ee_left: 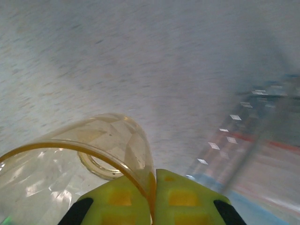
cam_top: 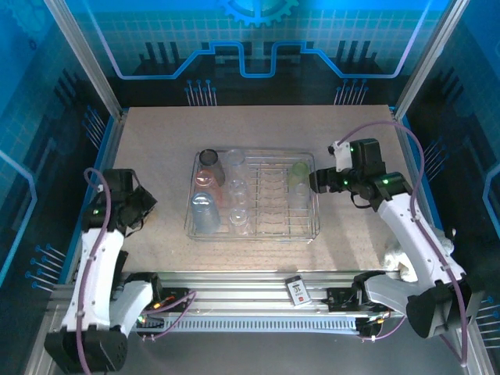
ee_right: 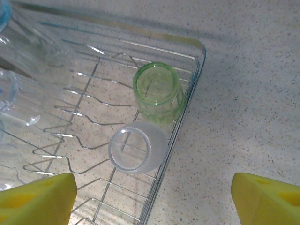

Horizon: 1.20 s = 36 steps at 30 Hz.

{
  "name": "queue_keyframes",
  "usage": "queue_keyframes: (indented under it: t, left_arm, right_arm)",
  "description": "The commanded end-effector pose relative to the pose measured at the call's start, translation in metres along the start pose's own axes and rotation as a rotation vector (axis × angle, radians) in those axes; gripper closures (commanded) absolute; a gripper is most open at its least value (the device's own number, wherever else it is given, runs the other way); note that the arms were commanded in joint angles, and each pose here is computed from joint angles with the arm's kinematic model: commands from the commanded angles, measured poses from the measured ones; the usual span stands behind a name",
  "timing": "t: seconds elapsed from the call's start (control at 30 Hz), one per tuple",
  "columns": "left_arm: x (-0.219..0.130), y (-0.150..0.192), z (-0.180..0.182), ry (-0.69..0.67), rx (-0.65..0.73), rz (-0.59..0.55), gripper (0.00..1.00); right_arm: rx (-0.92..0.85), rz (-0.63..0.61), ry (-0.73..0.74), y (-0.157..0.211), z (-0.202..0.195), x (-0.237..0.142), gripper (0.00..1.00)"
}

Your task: Load the cups into the dish rack

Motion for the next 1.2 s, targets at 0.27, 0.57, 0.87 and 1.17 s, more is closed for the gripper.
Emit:
queue_keyframes:
  t: [0.27,0.57,0.87,1.17]
  left_arm:
    - [-0.098,-0.047,-0.150,0.882,0.115,-0.096,1.00]
    - [-0.155,-0.044,-0.227,1.239,0.263,-0.046,1.00]
    - [-0.177,-0.015,-0.287,1.476,0.329,0.055,1.00]
    - [-0.181,-0.002,-0.310,1.561,0.320,0.110,1.00]
  right_arm:
    - [0.201,-0.286,-0.201,-0.059,0.015,-0.071,0.00]
    - [0.364,-0.172,-0.662,-0.090,0.061,-0.101,0.00]
    - [0.283,-0.096,-0.855,-0.100,0.136,-0.104,0.00]
    - [0.237,-0.029,-0.935,-0.094,0.185,-0.088,0.00]
Point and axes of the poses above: each hand's point on the last joint's axis, 136 mm out from that joint toward the fingers, its own x axis out along the fingers, its own z axis along the line the jaws close on, y = z × x, the point moved 1 cm from there along -x, back along the fingers, and after that the axes turned 12 degrees about x, right-handed, at the moved point
